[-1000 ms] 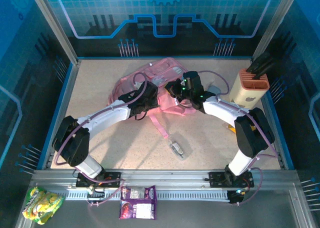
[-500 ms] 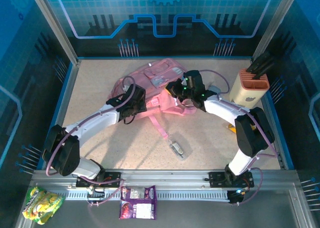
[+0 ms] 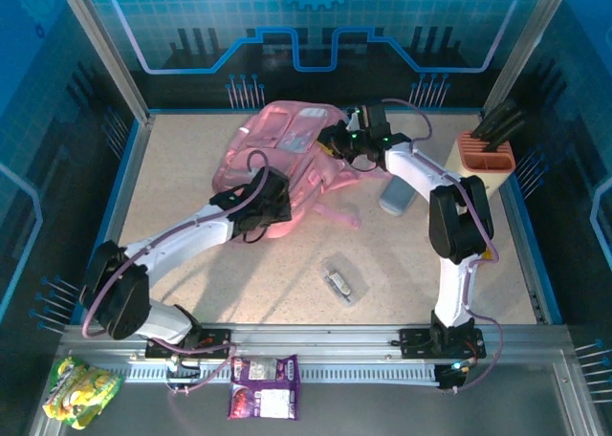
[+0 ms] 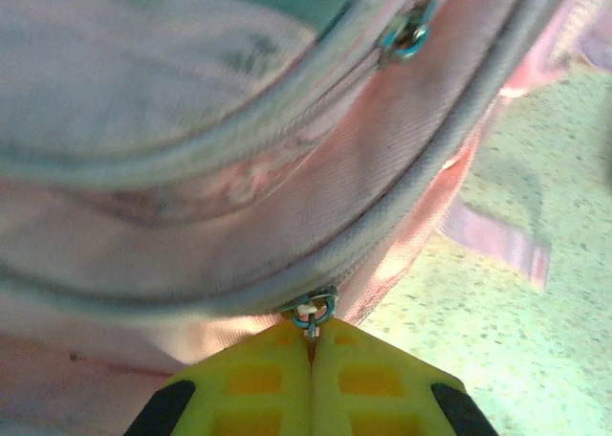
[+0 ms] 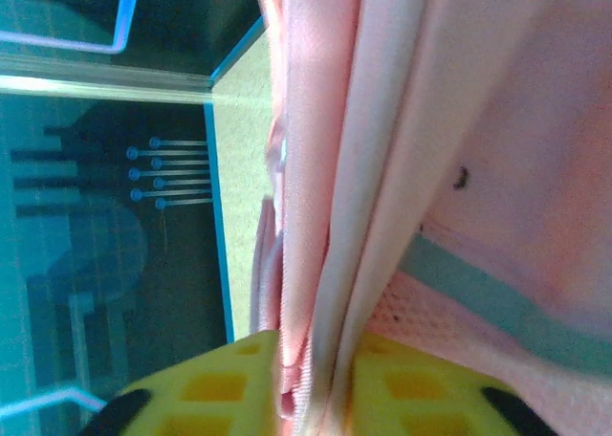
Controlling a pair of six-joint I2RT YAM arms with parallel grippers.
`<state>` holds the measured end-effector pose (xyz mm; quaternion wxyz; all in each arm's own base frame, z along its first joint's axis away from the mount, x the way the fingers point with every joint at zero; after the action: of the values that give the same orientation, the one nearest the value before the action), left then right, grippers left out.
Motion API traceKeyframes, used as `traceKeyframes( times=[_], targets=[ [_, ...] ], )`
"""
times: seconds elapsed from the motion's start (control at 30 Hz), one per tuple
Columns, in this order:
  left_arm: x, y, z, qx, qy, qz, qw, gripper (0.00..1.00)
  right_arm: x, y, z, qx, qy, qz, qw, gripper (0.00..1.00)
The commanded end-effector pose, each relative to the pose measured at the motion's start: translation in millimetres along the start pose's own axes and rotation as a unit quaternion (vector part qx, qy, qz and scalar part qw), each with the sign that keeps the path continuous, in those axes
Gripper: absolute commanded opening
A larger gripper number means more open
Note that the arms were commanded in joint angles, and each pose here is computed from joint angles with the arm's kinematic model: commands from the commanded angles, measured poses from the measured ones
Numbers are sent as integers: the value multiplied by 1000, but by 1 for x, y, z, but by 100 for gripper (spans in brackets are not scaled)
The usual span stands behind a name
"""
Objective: Pack the student bag
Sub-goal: Unzip the student bag at the center of the table.
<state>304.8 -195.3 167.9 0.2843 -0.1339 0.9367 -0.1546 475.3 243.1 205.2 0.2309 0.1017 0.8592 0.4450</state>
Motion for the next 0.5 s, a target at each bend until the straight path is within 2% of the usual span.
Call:
traceKeyframes(
  times=[0.0, 0.13, 0.3, 0.47],
  targets=[
    [-6, -18, 3, 18, -4, -32, 999, 0, -5, 16, -24, 1, 4, -56, 998, 44],
    [-8, -35, 5, 56, -4, -36, 998, 0, 27, 9, -43, 13, 41, -60, 997, 57],
    [-8, -37, 7, 48, -1, -27, 998, 0, 82, 1, -37, 12, 90, -30, 995, 68],
    [-5, -35, 3, 47, 0, -28, 999, 0, 105, 9, -16, 10, 104, -9, 994, 69]
  ],
)
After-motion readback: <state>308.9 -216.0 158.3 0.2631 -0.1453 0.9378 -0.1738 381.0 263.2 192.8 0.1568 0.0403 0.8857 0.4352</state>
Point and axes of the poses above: each hand's point on the last joint's axis, 136 mm out from that joint toward the fingers, its own z axis out along the fingers, its own y axis along the line the jaws close on, x = y × z, the point moved 4 cm from there along -z, back along the fingers, and after that the axes turned 7 degrees about -z, right-handed, at the moved point
